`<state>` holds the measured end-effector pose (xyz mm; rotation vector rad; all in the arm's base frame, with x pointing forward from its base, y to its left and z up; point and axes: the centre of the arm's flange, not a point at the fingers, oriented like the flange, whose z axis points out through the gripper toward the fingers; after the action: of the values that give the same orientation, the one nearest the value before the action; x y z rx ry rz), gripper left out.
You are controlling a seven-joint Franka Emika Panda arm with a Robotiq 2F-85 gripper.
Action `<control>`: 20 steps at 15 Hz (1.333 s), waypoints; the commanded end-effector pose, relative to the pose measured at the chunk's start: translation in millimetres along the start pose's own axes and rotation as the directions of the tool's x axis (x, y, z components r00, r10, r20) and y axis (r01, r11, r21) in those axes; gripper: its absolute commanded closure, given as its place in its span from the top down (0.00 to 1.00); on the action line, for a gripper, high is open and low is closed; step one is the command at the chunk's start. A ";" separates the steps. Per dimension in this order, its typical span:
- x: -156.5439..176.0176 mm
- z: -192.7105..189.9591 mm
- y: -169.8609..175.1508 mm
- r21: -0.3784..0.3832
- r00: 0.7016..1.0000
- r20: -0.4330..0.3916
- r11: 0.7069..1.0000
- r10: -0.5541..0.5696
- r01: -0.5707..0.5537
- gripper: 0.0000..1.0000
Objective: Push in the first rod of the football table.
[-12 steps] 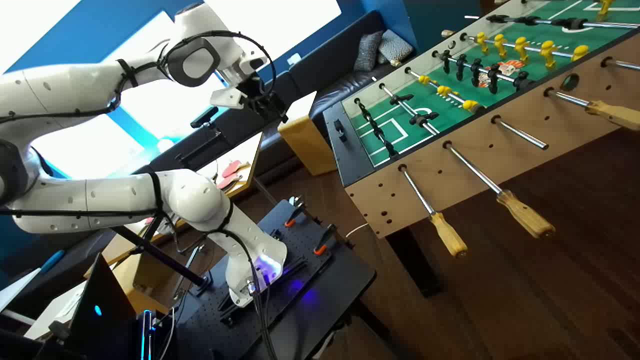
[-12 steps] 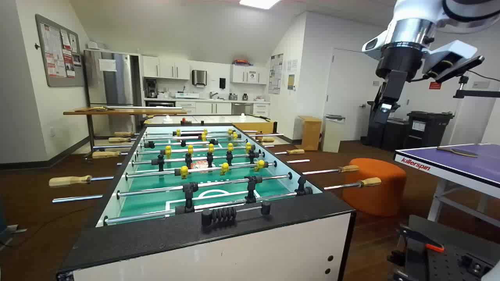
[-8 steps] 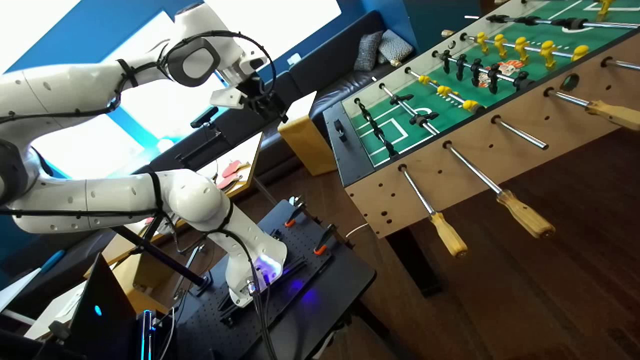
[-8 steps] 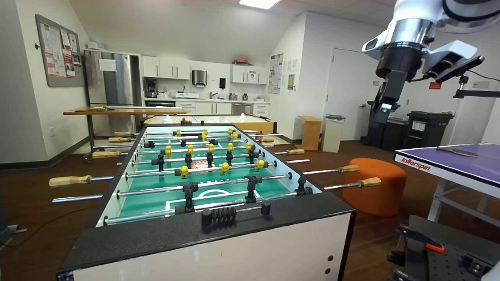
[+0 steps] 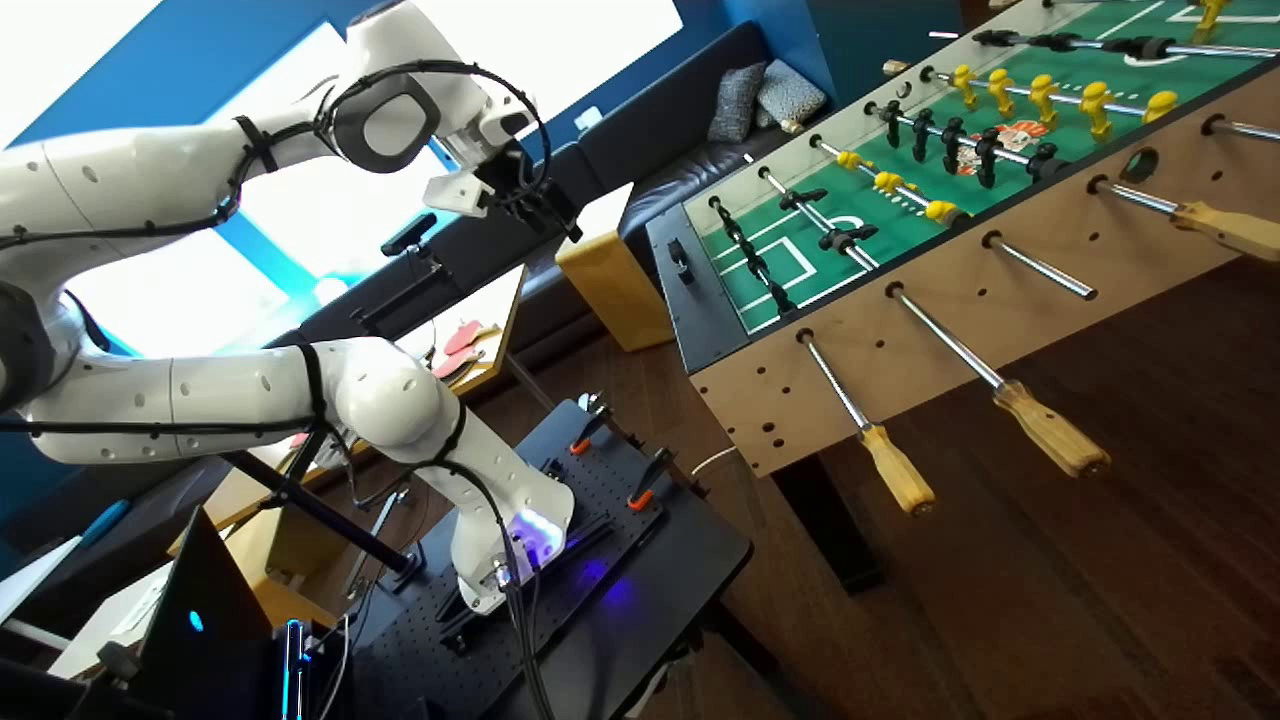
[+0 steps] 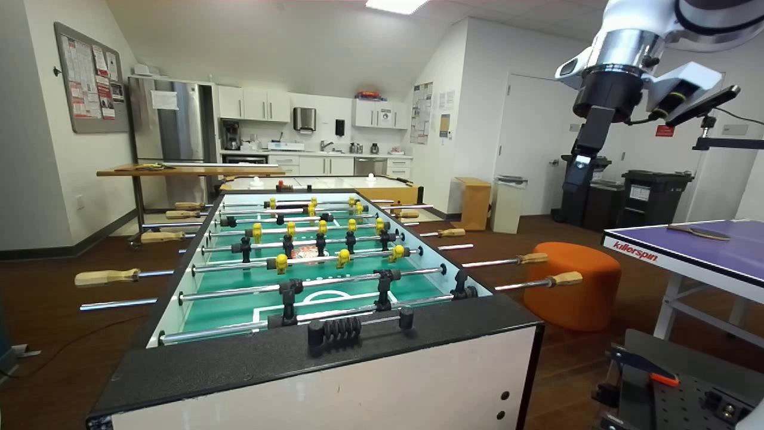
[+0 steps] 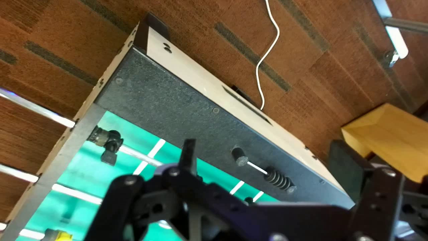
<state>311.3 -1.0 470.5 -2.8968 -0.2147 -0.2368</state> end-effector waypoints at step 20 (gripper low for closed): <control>-35.4 -18.7 228.6 -0.239 0.714 -0.348 0.679 0.608 -0.695 1.00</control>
<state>311.3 -230.1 433.8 -3.0028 1.0159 -0.5304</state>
